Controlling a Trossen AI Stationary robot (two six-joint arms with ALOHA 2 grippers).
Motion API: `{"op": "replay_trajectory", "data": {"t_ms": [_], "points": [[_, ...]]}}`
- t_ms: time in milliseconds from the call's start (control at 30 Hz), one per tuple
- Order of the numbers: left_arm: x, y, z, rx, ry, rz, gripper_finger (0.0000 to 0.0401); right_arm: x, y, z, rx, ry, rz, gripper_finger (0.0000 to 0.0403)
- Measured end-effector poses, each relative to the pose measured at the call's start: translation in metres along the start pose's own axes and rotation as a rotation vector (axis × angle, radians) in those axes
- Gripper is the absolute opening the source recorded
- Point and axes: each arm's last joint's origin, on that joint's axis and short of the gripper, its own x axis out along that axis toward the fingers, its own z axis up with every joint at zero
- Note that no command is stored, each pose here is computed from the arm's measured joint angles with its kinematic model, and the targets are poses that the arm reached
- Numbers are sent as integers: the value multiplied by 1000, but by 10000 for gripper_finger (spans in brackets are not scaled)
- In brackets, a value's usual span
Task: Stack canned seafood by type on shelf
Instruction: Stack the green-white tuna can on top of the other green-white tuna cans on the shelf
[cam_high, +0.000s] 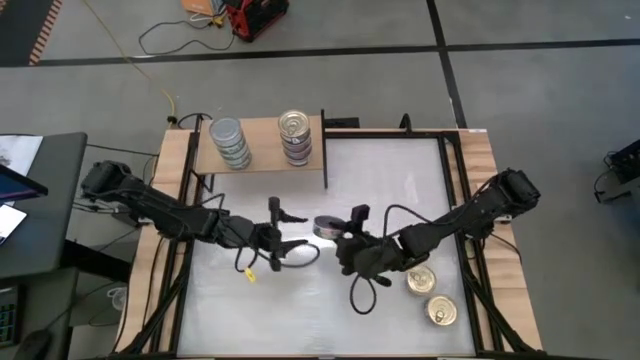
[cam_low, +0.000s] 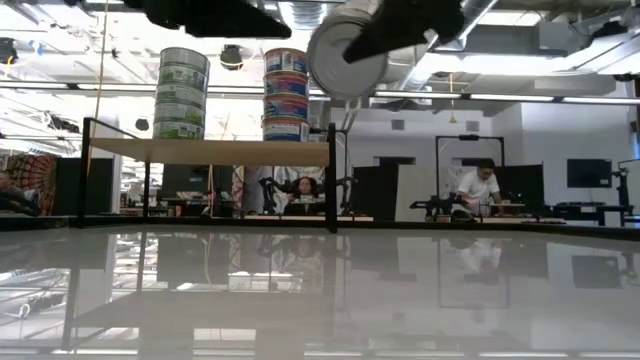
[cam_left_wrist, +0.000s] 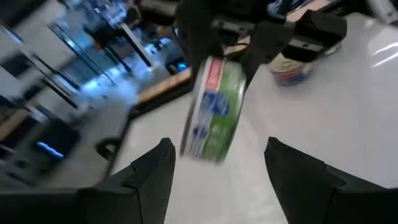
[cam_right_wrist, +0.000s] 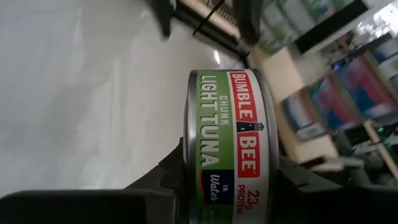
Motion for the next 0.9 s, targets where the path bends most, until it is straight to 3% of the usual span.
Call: {"op": "replay_trajectory", "data": {"t_ms": [233, 533, 700, 900], "points": [[16, -9, 12, 182, 68, 91, 268, 3, -6, 12, -24, -84, -32, 169], [27, -11, 16, 276, 128, 170, 271, 2, -7, 17, -52, -129, -17, 154], [27, -11, 16, 323, 133, 166, 231, 1, -8, 20, -28, -152, -24, 181], [27, -11, 16, 337, 139, 168, 129, 1, -8, 21, -33, -175, -5, 182]]}}
